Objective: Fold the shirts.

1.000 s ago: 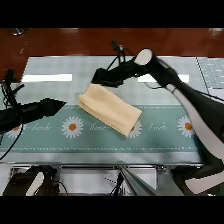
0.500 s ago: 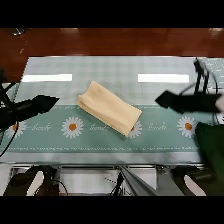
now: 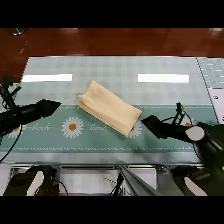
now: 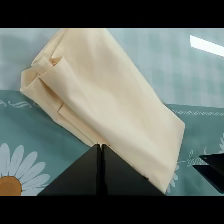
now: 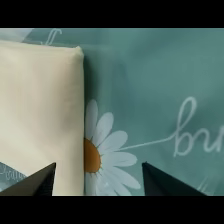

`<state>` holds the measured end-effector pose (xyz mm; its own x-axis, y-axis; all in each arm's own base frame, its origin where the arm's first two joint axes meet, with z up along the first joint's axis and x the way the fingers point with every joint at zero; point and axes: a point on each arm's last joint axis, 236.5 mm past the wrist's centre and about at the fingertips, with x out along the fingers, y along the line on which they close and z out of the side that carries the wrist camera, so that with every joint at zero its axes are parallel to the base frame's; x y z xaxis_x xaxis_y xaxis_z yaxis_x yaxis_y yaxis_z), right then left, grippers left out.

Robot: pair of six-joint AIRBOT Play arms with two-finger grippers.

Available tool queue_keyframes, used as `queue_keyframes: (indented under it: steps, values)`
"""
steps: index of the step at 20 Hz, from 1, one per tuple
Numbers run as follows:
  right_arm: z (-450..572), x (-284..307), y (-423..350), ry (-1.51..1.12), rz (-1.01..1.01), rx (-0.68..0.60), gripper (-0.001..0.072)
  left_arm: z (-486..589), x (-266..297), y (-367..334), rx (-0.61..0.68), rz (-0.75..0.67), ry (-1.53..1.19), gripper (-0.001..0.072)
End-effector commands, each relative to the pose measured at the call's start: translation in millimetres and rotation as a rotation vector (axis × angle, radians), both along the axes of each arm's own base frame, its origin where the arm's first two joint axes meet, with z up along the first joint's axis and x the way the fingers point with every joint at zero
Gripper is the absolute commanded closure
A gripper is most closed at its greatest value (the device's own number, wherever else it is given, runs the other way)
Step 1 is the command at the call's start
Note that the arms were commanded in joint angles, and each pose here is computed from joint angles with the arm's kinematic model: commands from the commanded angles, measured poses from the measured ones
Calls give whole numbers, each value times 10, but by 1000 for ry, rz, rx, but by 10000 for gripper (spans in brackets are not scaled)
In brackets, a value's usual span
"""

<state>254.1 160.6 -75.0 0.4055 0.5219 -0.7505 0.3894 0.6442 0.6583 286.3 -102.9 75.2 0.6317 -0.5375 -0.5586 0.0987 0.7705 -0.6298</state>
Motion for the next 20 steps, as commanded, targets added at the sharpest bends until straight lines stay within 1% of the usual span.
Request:
queue_keyframes:
  steps: [1,4,7,8,9,10,11,12,14,17,20]
  values:
    - [-208,91,236,71,126,6,92,-34,-12,0,-2,1,8,689]
    - [-250,196,522,126,208,96,92,-33,-11,0,-2,1,8,689]
    - [-216,381,733,121,225,188,98,-33,-11,0,-2,1,8,689]
    - [-194,431,786,116,236,208,141,-33,-11,0,-1,1,8,689]
    - [-161,464,835,108,256,224,250,-33,-11,0,-2,1,8,689]
    - [-111,497,890,92,285,242,403,-33,-11,1,-1,1,7,689]
    - [-42,525,935,37,353,238,672,-33,-11,1,-1,1,7,689]
    - [42,551,966,-6,414,230,694,-33,-11,1,-1,1,7,689]
    - [285,704,952,-58,486,207,694,-33,-12,-1,-2,1,8,689]
    - [976,1176,854,-215,516,102,694,-34,-12,0,-2,1,8,689]
    - [1914,1531,709,-365,532,43,694,-32,-12,-1,-2,1,8,689]
